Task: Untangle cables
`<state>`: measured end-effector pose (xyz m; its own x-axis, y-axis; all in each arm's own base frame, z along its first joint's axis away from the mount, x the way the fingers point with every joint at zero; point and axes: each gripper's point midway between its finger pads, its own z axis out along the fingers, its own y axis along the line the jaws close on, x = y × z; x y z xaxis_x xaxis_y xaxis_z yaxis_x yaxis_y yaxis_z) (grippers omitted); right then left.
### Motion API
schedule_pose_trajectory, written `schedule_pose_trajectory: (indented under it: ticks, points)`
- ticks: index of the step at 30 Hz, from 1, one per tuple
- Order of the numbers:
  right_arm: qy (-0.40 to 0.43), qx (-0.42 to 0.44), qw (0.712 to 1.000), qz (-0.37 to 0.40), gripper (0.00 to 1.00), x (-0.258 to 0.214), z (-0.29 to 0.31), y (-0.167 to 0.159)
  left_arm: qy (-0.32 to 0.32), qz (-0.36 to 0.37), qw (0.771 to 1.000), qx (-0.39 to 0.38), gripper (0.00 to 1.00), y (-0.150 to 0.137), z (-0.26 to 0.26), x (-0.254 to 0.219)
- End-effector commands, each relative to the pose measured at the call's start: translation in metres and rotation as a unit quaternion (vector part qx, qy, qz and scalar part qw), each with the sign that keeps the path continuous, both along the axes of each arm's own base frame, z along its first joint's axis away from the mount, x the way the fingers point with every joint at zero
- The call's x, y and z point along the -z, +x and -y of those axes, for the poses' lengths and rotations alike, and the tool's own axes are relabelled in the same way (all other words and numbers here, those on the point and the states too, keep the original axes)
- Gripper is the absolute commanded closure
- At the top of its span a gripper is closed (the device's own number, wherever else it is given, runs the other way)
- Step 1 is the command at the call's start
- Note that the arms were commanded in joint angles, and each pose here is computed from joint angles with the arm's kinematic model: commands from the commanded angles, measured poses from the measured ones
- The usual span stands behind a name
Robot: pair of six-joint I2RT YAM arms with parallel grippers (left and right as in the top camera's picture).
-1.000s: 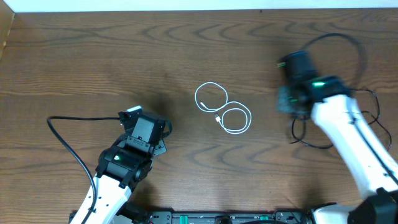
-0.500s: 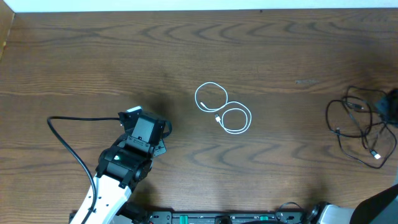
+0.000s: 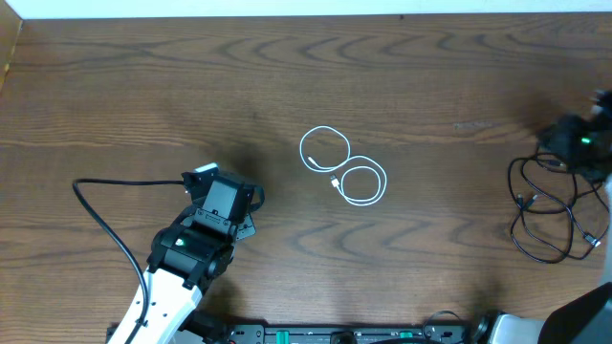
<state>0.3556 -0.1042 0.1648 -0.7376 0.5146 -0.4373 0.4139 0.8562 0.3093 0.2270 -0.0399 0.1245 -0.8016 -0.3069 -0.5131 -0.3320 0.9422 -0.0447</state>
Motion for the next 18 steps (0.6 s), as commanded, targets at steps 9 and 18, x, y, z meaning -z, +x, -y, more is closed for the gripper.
schedule_pose_trajectory:
  ticks: [9,18]
  points:
    - [-0.010,-0.323,0.946,-0.002,0.39,0.023,-0.166,0.015,0.002,0.004,1.000,-0.007,0.71,0.001,-0.002,-0.003]
    - [-0.039,-0.458,0.885,-0.078,0.41,0.097,-0.249,0.000,-0.001,0.002,1.000,-0.005,0.71,0.001,-0.001,-0.002]
